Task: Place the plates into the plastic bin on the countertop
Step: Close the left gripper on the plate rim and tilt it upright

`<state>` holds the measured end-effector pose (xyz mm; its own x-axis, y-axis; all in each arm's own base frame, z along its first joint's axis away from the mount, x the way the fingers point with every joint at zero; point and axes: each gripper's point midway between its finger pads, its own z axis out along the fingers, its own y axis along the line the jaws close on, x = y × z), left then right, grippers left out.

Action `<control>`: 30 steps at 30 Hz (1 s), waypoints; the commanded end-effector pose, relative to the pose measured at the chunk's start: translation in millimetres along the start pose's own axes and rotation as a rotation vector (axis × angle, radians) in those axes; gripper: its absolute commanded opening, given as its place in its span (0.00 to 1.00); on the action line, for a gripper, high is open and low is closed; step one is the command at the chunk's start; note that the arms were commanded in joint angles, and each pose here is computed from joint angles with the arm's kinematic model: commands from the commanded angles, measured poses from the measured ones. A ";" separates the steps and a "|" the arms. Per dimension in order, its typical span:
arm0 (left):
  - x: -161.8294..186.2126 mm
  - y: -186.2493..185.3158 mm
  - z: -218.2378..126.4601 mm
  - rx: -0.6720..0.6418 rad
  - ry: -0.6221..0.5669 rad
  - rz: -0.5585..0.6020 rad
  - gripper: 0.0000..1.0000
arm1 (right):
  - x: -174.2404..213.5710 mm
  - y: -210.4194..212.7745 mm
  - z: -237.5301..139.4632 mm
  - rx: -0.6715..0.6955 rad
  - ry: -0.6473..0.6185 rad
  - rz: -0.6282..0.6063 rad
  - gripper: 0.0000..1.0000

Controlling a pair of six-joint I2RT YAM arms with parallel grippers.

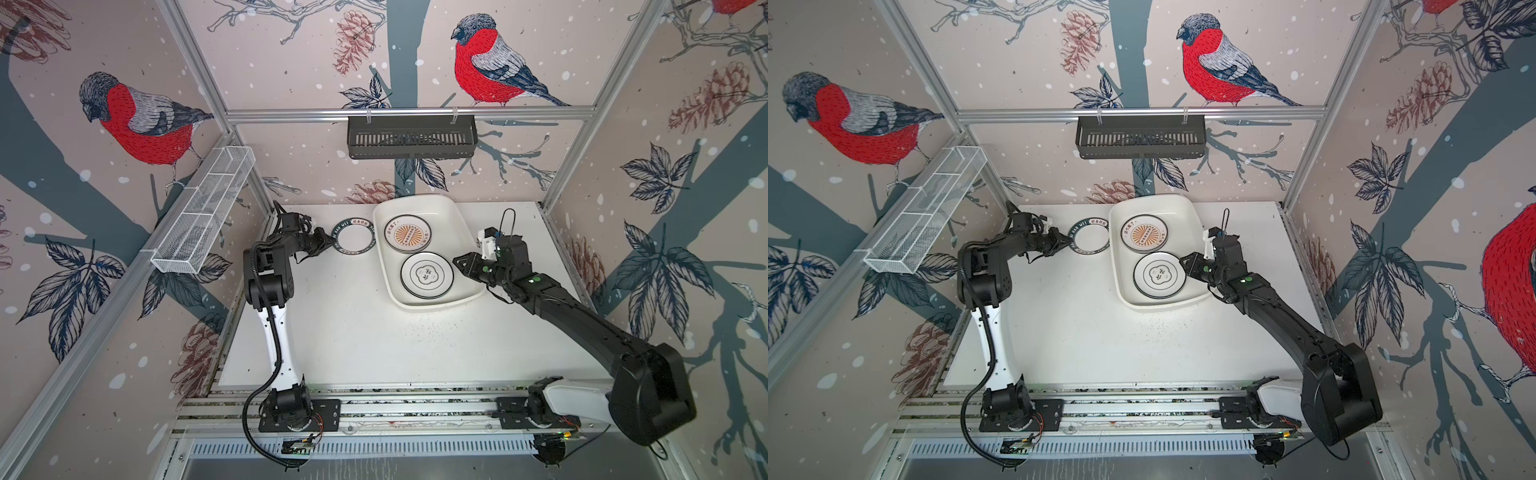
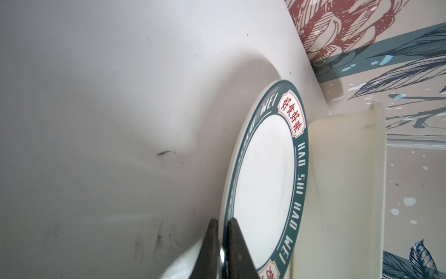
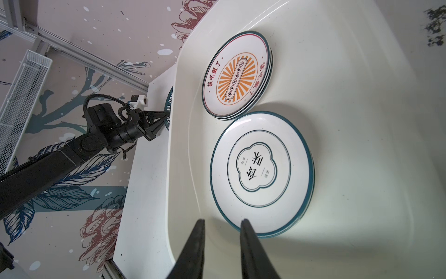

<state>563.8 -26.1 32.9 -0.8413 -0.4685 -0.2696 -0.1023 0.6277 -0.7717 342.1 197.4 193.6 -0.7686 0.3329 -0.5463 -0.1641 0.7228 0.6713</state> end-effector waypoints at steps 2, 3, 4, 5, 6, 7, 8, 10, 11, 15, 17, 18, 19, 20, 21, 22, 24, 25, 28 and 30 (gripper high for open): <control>0.1 1.6 -3.4 -0.011 -0.003 -0.009 0.09 | -3.8 4.7 -0.1 -0.020 -0.011 -0.007 0.28; -0.9 0.7 -4.7 -0.009 -0.006 -0.010 0.07 | -3.3 4.4 0.0 -0.019 -0.011 -0.009 0.28; -1.9 -0.5 -6.0 -0.005 -0.010 -0.008 0.07 | -3.1 3.0 0.5 -0.015 -0.010 -0.008 0.28; -3.5 -1.5 -7.9 -0.002 -0.013 -0.010 0.05 | -2.8 1.4 0.9 -0.011 -0.008 -0.007 0.28; -4.2 -2.1 -9.6 -0.001 -0.016 -0.012 0.01 | -2.4 1.0 0.9 -0.010 -0.008 -0.006 0.28; -5.7 -2.1 -11.4 0.000 -0.020 -0.012 0.00 | -2.3 0.0 1.1 -0.010 -0.008 -0.005 0.28; -6.7 -2.3 -13.5 0.001 -0.024 -0.012 0.00 | -1.6 -0.5 1.4 -0.010 -0.007 -0.006 0.28; -8.8 -2.4 -18.1 0.003 -0.033 -0.017 0.00 | -1.7 -1.0 1.7 -0.011 -0.008 -0.004 0.28; -9.8 -2.5 -20.3 0.004 -0.036 -0.020 0.00 | -0.9 -1.3 2.2 -0.012 -0.006 -0.002 0.28; -12.9 -4.6 -30.6 0.024 -0.054 -0.036 0.00 | -2.2 0.1 2.6 -0.016 -0.007 -0.004 0.28; -15.4 -7.5 -37.9 0.042 -0.068 -0.052 0.00 | -2.8 0.8 3.1 -0.019 -0.007 -0.003 0.28; -15.5 -9.5 -40.9 0.056 -0.076 -0.061 0.00 | -2.5 1.0 3.0 -0.020 -0.006 -0.003 0.28; -16.9 -13.8 -44.7 0.074 -0.084 -0.070 0.00 | -2.6 1.3 2.9 -0.021 -0.006 -0.001 0.28; -18.3 -18.2 -48.6 0.094 -0.091 -0.075 0.00 | -3.0 1.5 2.5 -0.022 -0.008 -0.002 0.28; -19.3 -22.3 -51.9 0.106 -0.095 -0.077 0.00 | -2.8 1.8 2.4 -0.023 -0.007 -0.001 0.28; -20.2 -25.7 -54.3 0.111 -0.099 -0.074 0.00 | -3.0 2.0 2.3 -0.024 -0.008 -0.001 0.28; -22.1 -32.9 -60.2 0.123 -0.109 -0.068 0.00 | -3.1 3.0 1.7 -0.026 -0.009 -0.001 0.28; -23.2 -36.9 -62.8 0.129 -0.115 -0.063 0.00 | -3.5 3.5 1.3 -0.028 -0.011 -0.001 0.28; -23.1 -43.4 -69.3 0.147 -0.126 -0.068 0.00 | -4.8 4.8 0.2 -0.030 -0.013 -0.003 0.28; -21.5 -47.2 -73.6 0.156 -0.132 -0.071 0.00 | -4.7 5.2 -0.2 -0.031 -0.013 -0.004 0.28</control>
<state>545.1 2.1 96.3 -0.7674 -0.5903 -0.2503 -0.1280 0.5236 -0.8423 342.3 196.4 188.7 -0.7750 0.3328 -0.5373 -0.1584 0.7208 0.6749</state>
